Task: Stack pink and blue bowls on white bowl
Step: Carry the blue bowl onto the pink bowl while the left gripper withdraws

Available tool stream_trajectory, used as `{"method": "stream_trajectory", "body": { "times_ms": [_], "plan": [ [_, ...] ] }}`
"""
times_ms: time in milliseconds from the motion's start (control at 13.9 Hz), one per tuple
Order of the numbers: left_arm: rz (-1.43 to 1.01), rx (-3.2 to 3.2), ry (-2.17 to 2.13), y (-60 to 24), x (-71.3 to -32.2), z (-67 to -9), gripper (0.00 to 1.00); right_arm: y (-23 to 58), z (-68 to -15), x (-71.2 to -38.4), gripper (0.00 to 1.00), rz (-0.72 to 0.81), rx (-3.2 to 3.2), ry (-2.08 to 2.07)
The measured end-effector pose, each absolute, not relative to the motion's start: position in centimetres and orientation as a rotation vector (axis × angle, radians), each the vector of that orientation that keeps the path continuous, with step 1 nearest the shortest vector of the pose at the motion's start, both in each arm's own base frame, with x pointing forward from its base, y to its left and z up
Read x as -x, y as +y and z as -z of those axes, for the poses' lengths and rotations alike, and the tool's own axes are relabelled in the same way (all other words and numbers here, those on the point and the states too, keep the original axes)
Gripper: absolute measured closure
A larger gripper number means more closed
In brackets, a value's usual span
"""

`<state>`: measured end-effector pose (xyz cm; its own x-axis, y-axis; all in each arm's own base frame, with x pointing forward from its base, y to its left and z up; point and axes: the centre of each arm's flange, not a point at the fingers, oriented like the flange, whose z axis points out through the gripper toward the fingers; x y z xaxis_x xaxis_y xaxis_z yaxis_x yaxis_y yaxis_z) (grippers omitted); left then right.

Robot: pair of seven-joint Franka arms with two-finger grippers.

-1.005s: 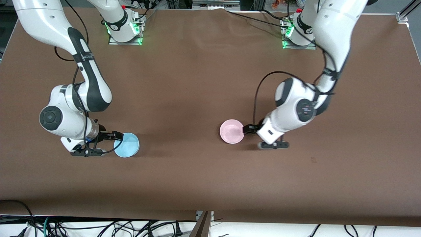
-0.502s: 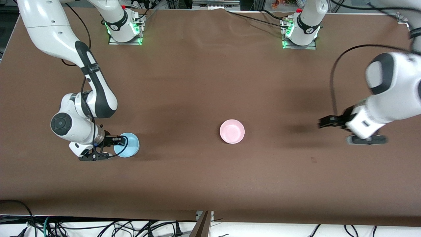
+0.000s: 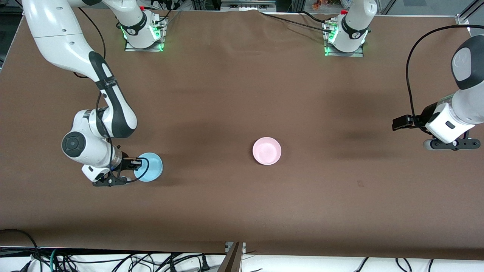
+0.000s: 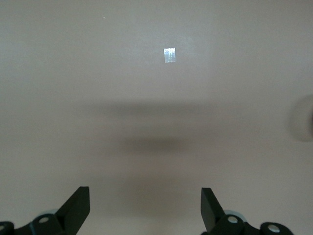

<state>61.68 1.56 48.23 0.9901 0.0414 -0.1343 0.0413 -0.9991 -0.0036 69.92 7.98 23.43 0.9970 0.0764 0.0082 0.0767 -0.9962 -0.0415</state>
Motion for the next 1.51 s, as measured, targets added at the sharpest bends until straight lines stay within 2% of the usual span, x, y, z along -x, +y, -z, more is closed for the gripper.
{"method": "stream_trajectory", "body": {
  "times_ms": [287, 574, 933, 1220, 1364, 1507],
  "plan": [
    [-0.191, 3.134, -0.059, 1.3, -62.1, -48.8, 0.00, 13.3, -30.3, -71.1, 0.98, -0.056, 3.028, -0.011],
    [-0.226, 3.132, -0.057, 1.3, -61.9, -48.4, 0.00, 25.3, -34.4, -68.6, 0.98, -0.077, 2.947, 0.141],
    [-0.218, 3.133, -0.057, 1.3, -62.3, -48.5, 0.00, 38.6, -34.5, -63.5, 0.98, -0.040, 2.899, 0.276],
    [-0.207, 3.133, -0.058, 1.3, -62.9, -48.6, 0.00, 47.7, -31.9, -58.8, 0.98, -0.016, 2.825, 0.385],
    [-0.208, 3.132, -0.057, 1.3, -63.0, -48.5, 0.00, 50.6, -30.1, -56.7, 0.98, -0.022, 2.812, 0.383],
    [-0.198, 3.133, -0.056, 1.2, -63.2, -48.7, 0.00, 51.4, -28.5, -56.2, 0.98, -0.021, 2.812, 0.376]
  ]
}}
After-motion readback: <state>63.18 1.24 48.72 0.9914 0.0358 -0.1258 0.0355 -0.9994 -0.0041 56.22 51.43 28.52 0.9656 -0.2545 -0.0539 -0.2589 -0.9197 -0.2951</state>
